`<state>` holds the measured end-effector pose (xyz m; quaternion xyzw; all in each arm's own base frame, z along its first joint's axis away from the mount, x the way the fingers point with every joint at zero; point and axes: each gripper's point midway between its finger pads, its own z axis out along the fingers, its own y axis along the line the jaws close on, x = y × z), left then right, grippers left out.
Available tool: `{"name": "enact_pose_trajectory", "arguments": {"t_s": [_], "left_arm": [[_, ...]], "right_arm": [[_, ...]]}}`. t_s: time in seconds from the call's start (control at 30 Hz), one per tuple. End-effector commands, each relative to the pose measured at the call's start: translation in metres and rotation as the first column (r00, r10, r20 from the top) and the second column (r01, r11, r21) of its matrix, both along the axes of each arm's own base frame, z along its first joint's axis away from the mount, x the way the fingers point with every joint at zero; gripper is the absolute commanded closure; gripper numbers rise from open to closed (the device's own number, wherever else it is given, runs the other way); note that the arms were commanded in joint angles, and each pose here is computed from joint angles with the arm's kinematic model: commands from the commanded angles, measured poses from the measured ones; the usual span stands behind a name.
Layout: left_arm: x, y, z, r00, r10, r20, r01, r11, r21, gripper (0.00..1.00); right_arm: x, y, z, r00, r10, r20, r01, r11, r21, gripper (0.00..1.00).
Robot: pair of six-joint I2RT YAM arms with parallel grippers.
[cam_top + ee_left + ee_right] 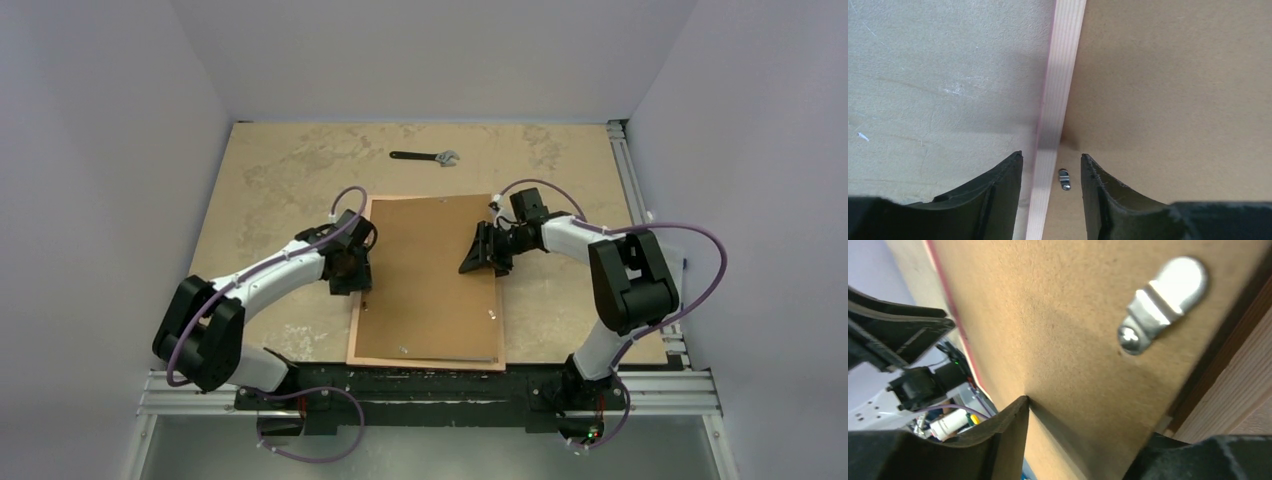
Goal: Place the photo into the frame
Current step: Place the photo frame item in the photo frame.
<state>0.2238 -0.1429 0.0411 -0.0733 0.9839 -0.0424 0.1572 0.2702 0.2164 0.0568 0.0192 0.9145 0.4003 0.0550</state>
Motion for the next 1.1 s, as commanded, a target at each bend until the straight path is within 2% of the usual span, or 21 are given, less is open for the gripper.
{"name": "enact_pose_trajectory", "arguments": {"t_s": [0.0,0.17,0.27,0.5,0.53,0.57,0.77,0.97,1.07], "left_arm": [[0.008,-0.005,0.030,0.996,-0.007,0.093,0.012,0.999,-0.050,0.51],[0.010,-0.007,0.063,0.983,-0.001,0.182,0.020,0.994,-0.106,0.35],[0.009,-0.005,0.083,0.971,0.010,0.237,0.023,0.991,-0.135,0.31],[0.005,0.002,0.116,0.946,0.029,0.323,0.026,0.986,-0.166,0.28],[0.004,0.002,0.118,0.944,0.031,0.329,0.027,0.985,-0.169,0.28],[0.004,0.003,0.121,0.942,0.032,0.335,0.028,0.985,-0.173,0.28],[0.002,0.004,0.125,0.939,0.029,0.343,0.033,0.984,-0.174,0.27],[0.002,0.004,0.124,0.942,0.025,0.335,0.034,0.985,-0.169,0.27],[0.001,0.005,0.123,0.943,0.023,0.333,0.033,0.986,-0.162,0.27]], "right_arm": [[-0.011,-0.007,-0.013,0.999,0.039,0.010,-0.038,0.994,-0.102,0.51],[-0.010,-0.006,-0.013,0.998,0.053,0.027,-0.049,0.989,-0.140,0.42],[-0.010,-0.006,-0.013,0.998,0.060,0.034,-0.054,0.986,-0.160,0.38],[-0.009,-0.005,-0.014,0.996,0.077,0.051,-0.064,0.973,-0.222,0.31],[-0.005,-0.003,0.002,0.991,0.078,0.106,-0.054,0.975,-0.215,0.30],[-0.008,-0.003,-0.012,0.994,0.085,0.064,-0.067,0.970,-0.234,0.29],[-0.005,0.001,-0.016,0.992,0.107,0.067,-0.084,0.956,-0.282,0.27],[-0.002,0.002,-0.014,0.989,0.122,0.085,-0.087,0.937,-0.338,0.12],[-0.002,0.002,-0.011,0.988,0.122,0.091,-0.083,0.932,-0.353,0.09]]}}
